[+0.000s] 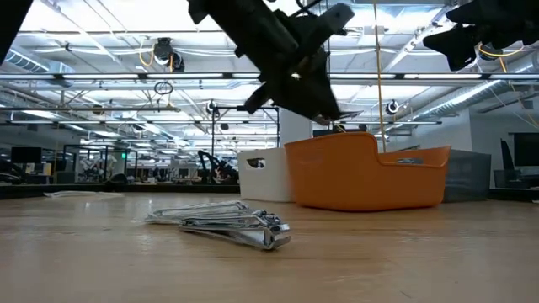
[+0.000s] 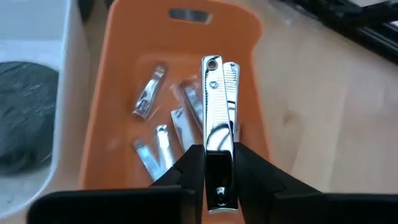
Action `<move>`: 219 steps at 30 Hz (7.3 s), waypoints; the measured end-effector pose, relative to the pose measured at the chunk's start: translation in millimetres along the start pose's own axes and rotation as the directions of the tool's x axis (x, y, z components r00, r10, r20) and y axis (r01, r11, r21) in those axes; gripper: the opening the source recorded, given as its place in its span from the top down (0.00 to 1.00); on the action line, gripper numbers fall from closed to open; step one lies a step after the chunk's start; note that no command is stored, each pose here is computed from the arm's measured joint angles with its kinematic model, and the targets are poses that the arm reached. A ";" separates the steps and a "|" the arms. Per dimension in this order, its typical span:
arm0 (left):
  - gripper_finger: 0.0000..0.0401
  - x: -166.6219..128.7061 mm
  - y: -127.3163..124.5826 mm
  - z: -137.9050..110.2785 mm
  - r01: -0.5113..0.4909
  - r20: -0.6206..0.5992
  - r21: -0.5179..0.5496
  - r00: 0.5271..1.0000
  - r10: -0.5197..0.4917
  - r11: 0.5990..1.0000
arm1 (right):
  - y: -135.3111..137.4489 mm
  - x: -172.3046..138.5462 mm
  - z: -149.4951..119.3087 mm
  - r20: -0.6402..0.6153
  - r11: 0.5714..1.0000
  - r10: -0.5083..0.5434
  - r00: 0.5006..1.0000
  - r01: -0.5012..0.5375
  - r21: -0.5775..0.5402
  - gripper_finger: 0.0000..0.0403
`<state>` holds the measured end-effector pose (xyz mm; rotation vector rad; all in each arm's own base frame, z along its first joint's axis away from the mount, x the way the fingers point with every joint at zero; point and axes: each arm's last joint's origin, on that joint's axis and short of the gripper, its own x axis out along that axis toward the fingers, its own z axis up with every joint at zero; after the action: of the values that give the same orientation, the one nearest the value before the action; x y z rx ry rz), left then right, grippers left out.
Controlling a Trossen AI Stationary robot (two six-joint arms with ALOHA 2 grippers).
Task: Pick & Place Travel size toiletries
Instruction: Put the silver nail cutter into the orange bin
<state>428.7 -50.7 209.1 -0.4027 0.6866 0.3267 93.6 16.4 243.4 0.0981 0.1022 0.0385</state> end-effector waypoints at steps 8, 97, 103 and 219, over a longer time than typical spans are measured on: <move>0.71 0.4 1.0 1.2 -0.002 0.005 0.028 1.000 0.002 1.000 | 0.3 2.0 -1.3 -0.018 1.000 -0.001 1.000 0.001 -0.006 0.36; 0.91 -19.7 -43.7 -84.5 0.156 -0.195 0.613 0.980 -0.043 0.774 | 0.4 2.1 -0.7 -0.012 1.000 0.001 1.000 -0.001 -0.002 0.36; 0.91 -26.7 -41.2 -39.0 0.098 0.043 0.654 0.985 -0.167 0.750 | 0.4 2.2 -0.7 -0.012 1.000 0.001 1.000 -0.001 -0.002 0.36; 0.93 -96.6 -34.6 30.3 0.064 0.335 0.653 0.869 -0.363 0.755 | 0.3 2.1 -0.6 -0.011 1.000 -0.002 1.000 0.002 0.017 0.36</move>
<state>389.3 -82.2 303.4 0.2391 0.2523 -0.0572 95.6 16.9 242.6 0.1144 0.1131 0.0361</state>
